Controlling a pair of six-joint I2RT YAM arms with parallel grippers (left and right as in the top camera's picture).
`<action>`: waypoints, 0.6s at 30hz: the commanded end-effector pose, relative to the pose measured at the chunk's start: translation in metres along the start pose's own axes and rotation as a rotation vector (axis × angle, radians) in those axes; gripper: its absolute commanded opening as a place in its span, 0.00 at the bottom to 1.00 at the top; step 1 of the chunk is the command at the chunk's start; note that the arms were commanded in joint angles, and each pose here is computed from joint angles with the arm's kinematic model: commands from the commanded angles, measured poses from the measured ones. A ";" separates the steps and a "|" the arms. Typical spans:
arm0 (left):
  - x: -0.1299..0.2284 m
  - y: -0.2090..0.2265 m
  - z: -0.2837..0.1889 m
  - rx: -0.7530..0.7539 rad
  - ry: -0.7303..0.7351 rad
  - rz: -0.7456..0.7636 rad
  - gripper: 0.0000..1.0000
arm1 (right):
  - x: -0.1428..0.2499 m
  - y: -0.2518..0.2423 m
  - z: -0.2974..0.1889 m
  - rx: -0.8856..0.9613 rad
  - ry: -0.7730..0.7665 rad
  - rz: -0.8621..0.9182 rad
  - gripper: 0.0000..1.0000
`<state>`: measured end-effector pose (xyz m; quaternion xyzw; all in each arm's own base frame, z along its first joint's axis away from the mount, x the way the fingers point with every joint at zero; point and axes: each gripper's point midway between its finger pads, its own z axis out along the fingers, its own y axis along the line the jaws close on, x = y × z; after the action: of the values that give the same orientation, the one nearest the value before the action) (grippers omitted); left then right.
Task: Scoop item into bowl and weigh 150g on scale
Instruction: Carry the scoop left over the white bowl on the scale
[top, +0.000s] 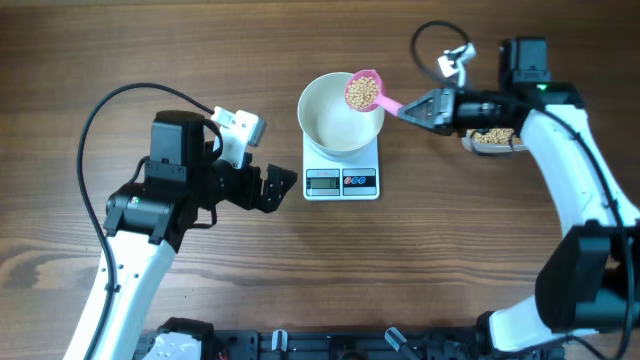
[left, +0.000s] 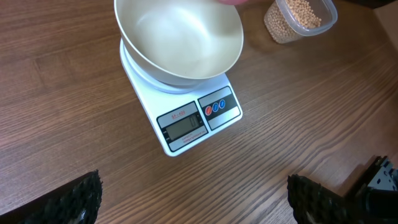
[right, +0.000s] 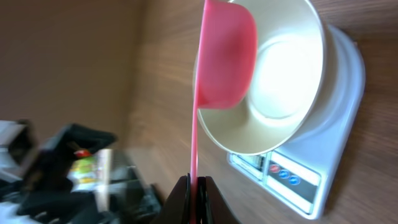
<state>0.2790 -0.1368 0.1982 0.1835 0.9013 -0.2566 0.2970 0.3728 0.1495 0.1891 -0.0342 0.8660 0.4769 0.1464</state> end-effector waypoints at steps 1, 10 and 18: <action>0.000 0.000 0.001 0.010 0.001 -0.014 1.00 | -0.012 0.009 -0.001 0.218 -0.073 -0.116 0.04; 0.000 0.000 0.001 0.010 0.001 -0.014 1.00 | -0.022 0.025 0.025 0.415 -0.125 -0.413 0.04; 0.000 0.000 0.001 0.010 0.001 -0.014 1.00 | -0.024 0.023 0.033 0.574 -0.116 -0.591 0.04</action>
<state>0.2790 -0.1368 0.1982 0.1835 0.9013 -0.2566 0.2970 0.3887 0.1955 0.1795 -0.1733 0.9173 0.2221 0.2813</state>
